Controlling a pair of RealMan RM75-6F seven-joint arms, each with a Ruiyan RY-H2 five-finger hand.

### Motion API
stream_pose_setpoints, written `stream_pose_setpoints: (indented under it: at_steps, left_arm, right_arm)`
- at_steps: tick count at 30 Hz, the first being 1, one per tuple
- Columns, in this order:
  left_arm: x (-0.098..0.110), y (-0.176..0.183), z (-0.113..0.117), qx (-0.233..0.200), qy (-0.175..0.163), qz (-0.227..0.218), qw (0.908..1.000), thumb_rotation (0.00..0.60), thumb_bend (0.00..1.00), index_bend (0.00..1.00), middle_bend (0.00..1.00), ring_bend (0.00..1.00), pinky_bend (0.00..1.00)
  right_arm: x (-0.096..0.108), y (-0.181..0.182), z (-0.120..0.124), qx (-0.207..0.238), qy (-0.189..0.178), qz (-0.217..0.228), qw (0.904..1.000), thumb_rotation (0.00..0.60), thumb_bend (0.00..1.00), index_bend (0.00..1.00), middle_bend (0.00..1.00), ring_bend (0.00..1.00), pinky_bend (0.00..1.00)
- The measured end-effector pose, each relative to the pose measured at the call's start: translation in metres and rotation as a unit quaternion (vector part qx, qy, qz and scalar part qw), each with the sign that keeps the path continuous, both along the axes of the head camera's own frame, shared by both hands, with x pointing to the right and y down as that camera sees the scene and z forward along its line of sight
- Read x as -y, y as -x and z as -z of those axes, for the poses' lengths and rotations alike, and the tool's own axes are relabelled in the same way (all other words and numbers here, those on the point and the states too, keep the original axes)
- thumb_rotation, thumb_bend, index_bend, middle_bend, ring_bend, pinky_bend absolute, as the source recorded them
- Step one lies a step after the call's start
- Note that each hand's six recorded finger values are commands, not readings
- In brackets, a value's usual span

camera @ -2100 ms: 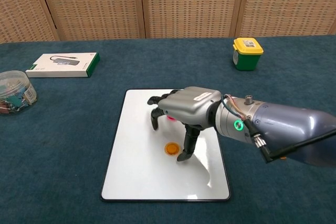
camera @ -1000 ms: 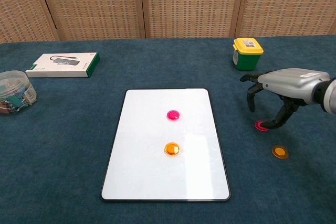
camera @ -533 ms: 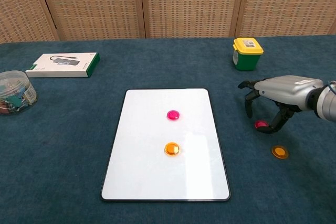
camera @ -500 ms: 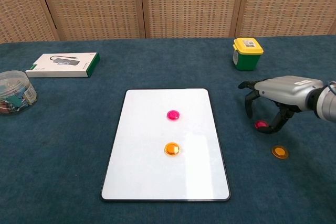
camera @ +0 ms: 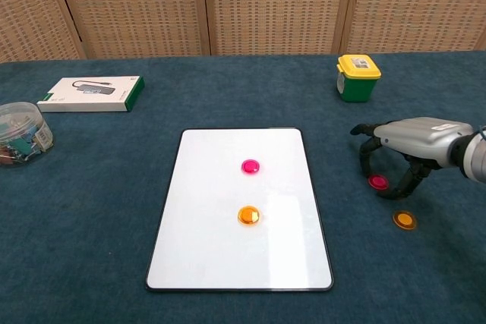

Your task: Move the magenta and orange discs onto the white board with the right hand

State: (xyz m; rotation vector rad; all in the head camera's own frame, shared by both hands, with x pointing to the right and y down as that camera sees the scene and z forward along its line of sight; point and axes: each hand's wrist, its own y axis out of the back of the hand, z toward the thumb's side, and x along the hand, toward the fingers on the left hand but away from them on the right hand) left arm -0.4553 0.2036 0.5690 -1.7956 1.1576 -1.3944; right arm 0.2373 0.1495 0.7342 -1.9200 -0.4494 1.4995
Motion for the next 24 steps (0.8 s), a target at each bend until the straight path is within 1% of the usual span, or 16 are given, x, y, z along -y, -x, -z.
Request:
stream_pose_setpoints:
  at_steps: [3,5,8,11,18,20,24]
  left_arm:
    - [0.000,0.000,0.000,0.000,0.000,0.000,1.0000,0.600,0.00,0.00,0.00,0.00,0.00]
    - [0.000,0.000,0.000,0.000,0.000,0.001,1.0000,0.600,0.00,0.00,0.00,0.00,0.00]
    - [0.000,0.000,0.000,0.000,0.000,0.001,1.0000,0.600,0.00,0.00,0.00,0.00,0.00]
    - [0.000,0.000,0.000,0.000,0.000,0.001,1.0000,0.600,0.00,0.00,0.00,0.00,0.00]
    - [0.000,0.000,0.000,0.000,0.001,0.000,1.0000,0.600,0.00,0.00,0.00,0.00,0.00]
    - [0.000,0.000,0.000,-0.001,0.001,-0.001,1.0000,0.600,0.00,0.00,0.00,0.00,0.00]
    - [0.000,-0.001,0.000,-0.001,0.001,-0.001,1.0000,0.600,0.00,0.00,0.00,0.00,0.00]
  right_arm:
    - [0.000,0.000,-0.002,0.001,0.002,-0.002,1.0000,0.600,0.36,0.46,0.00,0.00,0.00]
    - [0.000,-0.001,-0.003,0.001,0.002,-0.002,1.0000,0.600,0.36,0.52,0.00,0.00,0.00]
    - [-0.001,-0.001,-0.005,0.001,0.004,-0.003,1.0000,0.600,0.38,0.58,0.00,0.00,0.00]
    - [-0.001,-0.001,-0.006,0.002,0.003,-0.003,1.0000,0.600,0.39,0.59,0.00,0.00,0.00]
    - [0.002,0.007,0.001,0.015,-0.002,0.000,0.9999,0.600,0.40,0.59,0.00,0.00,0.00]
    - [0.004,0.014,0.005,0.023,-0.003,0.004,0.9997,0.600,0.40,0.59,0.00,0.00,0.00]
    - [0.014,0.042,0.018,0.045,-0.014,0.025,0.9986,0.600,0.40,0.59,0.00,0.00,0.00]
